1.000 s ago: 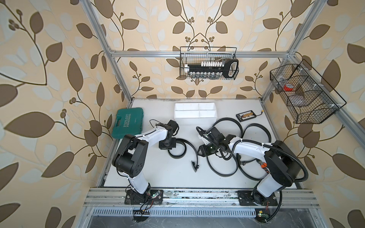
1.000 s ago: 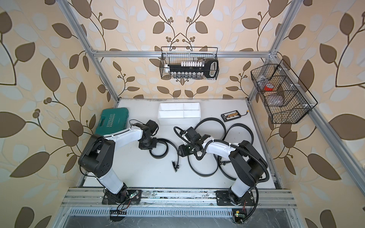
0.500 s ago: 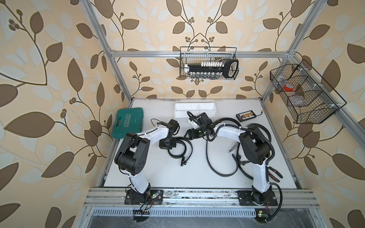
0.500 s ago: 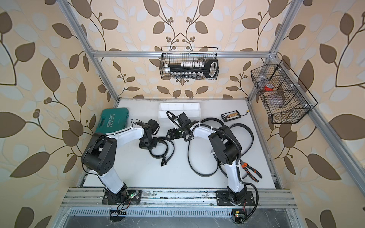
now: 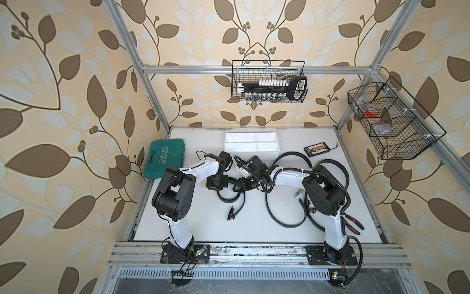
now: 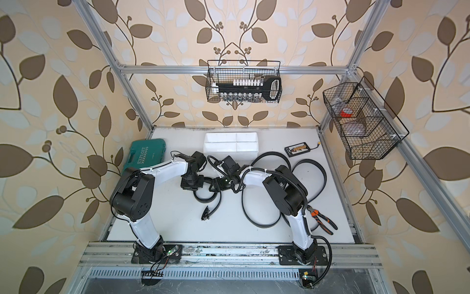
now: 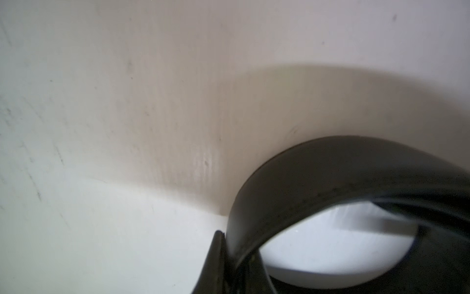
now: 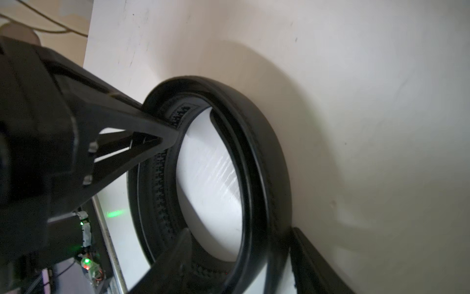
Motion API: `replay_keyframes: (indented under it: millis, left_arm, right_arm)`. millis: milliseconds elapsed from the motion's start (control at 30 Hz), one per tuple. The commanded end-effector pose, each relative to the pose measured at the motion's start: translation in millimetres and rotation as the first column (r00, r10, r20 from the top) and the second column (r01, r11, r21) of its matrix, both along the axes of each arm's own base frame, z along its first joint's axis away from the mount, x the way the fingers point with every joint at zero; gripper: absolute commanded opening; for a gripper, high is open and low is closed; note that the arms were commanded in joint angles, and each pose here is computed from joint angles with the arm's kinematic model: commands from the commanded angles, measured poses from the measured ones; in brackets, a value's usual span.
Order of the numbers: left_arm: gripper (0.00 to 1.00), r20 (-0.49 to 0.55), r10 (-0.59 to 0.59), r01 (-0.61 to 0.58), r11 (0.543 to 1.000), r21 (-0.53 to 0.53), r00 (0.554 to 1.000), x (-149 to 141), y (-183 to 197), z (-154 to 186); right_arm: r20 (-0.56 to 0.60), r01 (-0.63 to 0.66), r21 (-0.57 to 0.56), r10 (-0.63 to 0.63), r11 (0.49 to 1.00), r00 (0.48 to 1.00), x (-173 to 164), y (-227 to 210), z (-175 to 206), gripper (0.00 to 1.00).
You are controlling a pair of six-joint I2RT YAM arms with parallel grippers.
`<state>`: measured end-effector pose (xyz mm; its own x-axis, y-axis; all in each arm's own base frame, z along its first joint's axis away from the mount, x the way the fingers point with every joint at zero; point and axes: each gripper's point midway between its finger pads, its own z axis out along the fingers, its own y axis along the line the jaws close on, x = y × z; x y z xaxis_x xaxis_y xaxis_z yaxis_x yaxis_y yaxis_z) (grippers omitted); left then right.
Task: Place the belts into the storage roll
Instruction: Roll the belt at the center of the board.
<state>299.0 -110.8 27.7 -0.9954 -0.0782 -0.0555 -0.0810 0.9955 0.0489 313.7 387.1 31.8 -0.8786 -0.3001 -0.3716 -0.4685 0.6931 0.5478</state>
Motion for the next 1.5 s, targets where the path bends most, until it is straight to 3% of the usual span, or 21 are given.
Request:
replay_keyframes:
  millis: [0,100,300,400,567,633,800,900,1133,1467]
  left_arm:
    - [0.00,0.022,0.015,-0.013,0.995,-0.104,1.000,13.9,-23.1,-11.9]
    - [0.00,0.016,0.034,-0.031,0.988,-0.152,0.999,9.1,-29.5,-11.2]
    - [0.00,0.024,0.058,-0.048,0.951,-0.307,0.998,-2.6,-49.8,2.1]
    - [0.17,0.075,0.069,-0.031,0.906,-0.422,0.995,-6.8,-63.8,23.3]
    - [0.64,0.232,0.128,0.017,0.844,-0.537,0.964,-16.0,-67.2,79.9]
    - [0.77,0.263,0.146,0.027,0.829,-0.559,0.954,-26.0,-64.7,93.2]
    - [0.90,0.246,0.143,0.033,0.803,-0.595,0.959,-65.4,-66.5,90.1]
    - [0.99,0.218,0.128,0.024,0.811,-0.585,0.968,-86.4,-70.0,74.6]
    - [0.99,0.169,0.071,0.032,0.839,-0.543,0.983,-104.3,-83.6,41.5]
    - [0.94,0.164,0.061,0.029,0.867,-0.498,0.985,-90.3,-90.2,22.3]
  right_arm:
    - [-0.014,0.022,-0.042,-0.022,0.999,1.000,-16.5,8.1,-6.3,0.53]
    - [0.004,0.080,-0.095,-0.080,0.992,0.997,-13.1,7.4,-11.5,0.40]
    - [0.046,0.139,-0.235,-0.132,0.962,0.990,-8.7,-10.0,-21.9,0.02]
    - [0.058,0.157,-0.279,-0.147,0.947,0.987,-7.6,-22.3,-23.3,0.00]
    - [0.059,0.193,-0.313,-0.183,0.930,0.981,-2.9,-44.4,-19.7,0.00]
    - [0.066,0.205,-0.324,-0.195,0.923,0.979,0.5,-52.1,-16.6,0.00]
    - [0.081,0.230,-0.357,-0.216,0.905,0.973,12.8,-69.2,-10.5,0.00]
    - [0.081,0.241,-0.364,-0.228,0.899,0.970,17.9,-74.9,-8.2,0.00]
    - [0.080,0.248,-0.368,-0.235,0.896,0.969,22.7,-79.3,-3.4,0.00]
    - [0.072,0.241,-0.370,-0.231,0.897,0.970,17.7,-85.3,-5.2,0.00]
